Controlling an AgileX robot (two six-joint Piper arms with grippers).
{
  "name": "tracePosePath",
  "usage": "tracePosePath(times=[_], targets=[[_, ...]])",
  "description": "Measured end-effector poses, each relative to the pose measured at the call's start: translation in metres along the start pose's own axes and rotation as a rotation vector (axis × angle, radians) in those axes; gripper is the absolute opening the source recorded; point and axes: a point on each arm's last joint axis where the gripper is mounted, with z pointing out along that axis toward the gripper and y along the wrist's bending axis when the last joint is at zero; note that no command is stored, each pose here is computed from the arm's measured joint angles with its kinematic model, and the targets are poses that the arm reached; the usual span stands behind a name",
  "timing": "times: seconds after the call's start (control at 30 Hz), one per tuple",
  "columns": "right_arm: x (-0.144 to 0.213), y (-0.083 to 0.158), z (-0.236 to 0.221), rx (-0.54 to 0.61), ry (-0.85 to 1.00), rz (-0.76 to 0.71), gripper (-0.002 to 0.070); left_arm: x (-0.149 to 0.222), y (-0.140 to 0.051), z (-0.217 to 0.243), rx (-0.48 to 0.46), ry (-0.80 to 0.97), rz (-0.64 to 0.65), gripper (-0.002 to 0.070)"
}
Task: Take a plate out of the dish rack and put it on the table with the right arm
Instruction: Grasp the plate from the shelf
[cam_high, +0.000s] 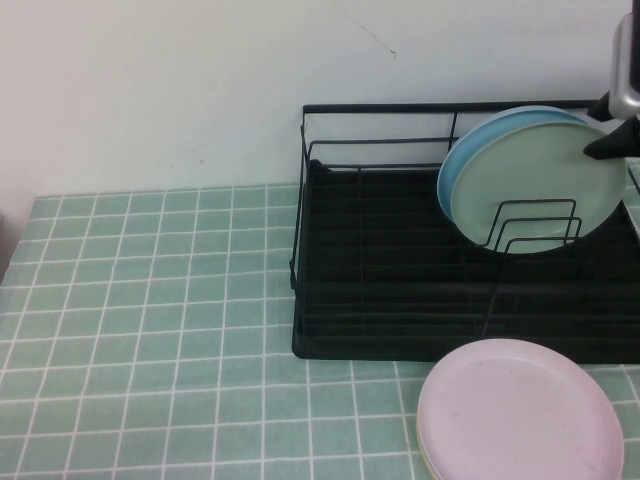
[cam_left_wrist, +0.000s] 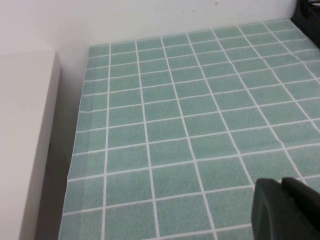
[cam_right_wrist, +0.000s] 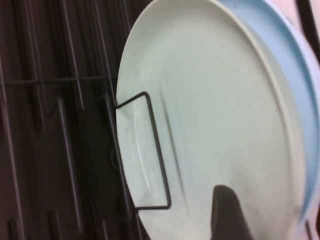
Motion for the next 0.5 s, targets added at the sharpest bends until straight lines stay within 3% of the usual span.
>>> tracePosePath(times=[0.5], targets=[[0.006,0.000,0.015,-0.011,-0.013,0.028,0.0348,0.000,0.000,0.000,0.000,0.000,0.000,-0.0003]])
